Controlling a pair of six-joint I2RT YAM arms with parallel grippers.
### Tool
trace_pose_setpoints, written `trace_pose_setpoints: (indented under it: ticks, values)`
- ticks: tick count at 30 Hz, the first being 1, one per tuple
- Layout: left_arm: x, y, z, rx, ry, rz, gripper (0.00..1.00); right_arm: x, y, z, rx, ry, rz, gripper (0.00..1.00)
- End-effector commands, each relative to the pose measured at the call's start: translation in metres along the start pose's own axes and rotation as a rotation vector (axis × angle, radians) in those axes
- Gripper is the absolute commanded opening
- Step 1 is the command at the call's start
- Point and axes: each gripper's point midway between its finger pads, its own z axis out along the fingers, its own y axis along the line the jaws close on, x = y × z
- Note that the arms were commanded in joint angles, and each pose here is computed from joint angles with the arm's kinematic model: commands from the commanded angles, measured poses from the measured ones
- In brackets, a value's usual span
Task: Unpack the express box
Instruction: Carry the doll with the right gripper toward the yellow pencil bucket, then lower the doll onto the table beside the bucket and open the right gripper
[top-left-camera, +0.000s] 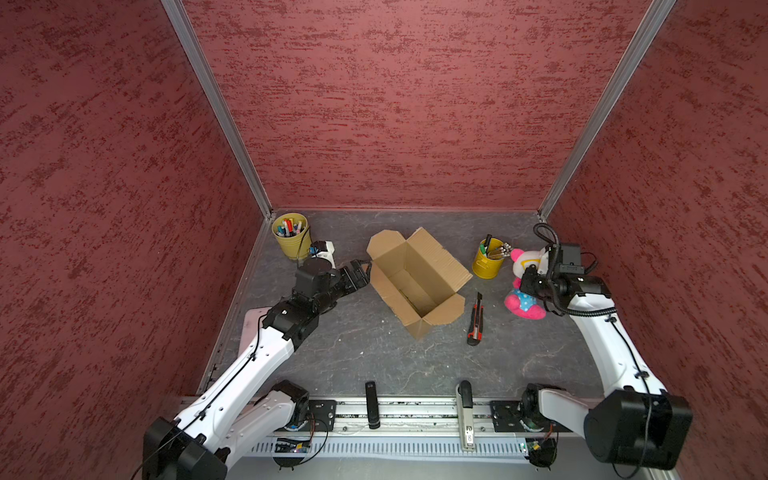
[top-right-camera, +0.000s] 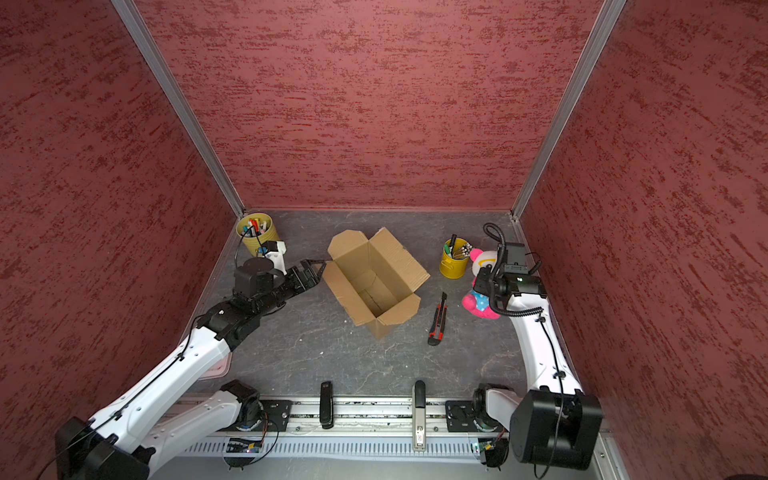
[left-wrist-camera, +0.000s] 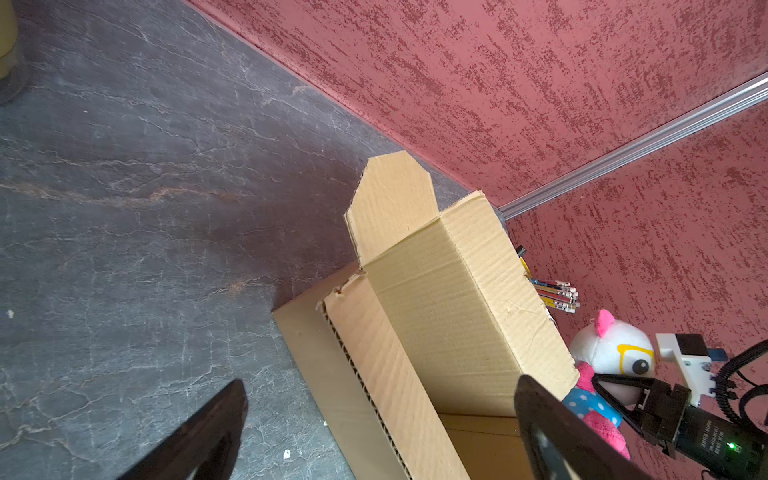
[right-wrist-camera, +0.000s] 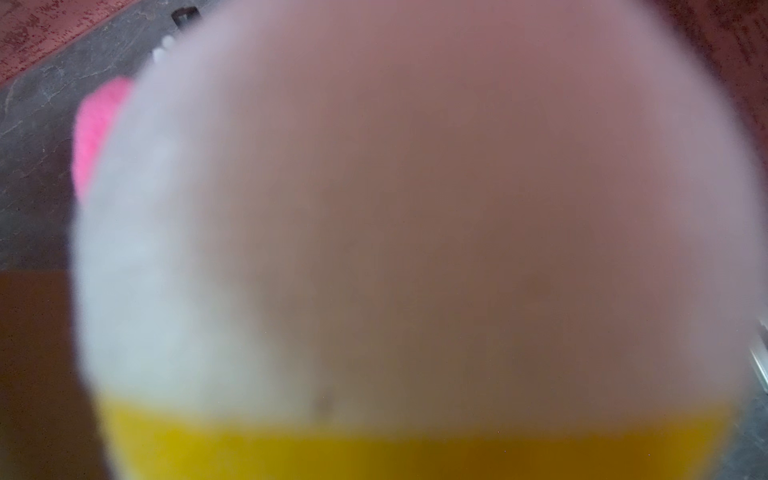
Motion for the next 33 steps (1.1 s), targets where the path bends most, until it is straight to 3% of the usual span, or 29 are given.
trace_pose_setpoints:
  ticks: [1,13,33]
  values:
    - [-0.002,0.000,0.000,-0.004,-0.016,0.021,1.00,-0.010,0.005,0.007,-0.039,-0.034,-0.001,0.17]
    - [-0.003,0.003,-0.007,-0.021,-0.025,0.023,1.00,0.000,-0.011,0.040,-0.003,0.023,0.028,0.17]
    - [-0.002,0.004,-0.010,-0.024,-0.023,0.030,1.00,0.018,-0.043,0.064,0.077,0.094,0.142,0.21]
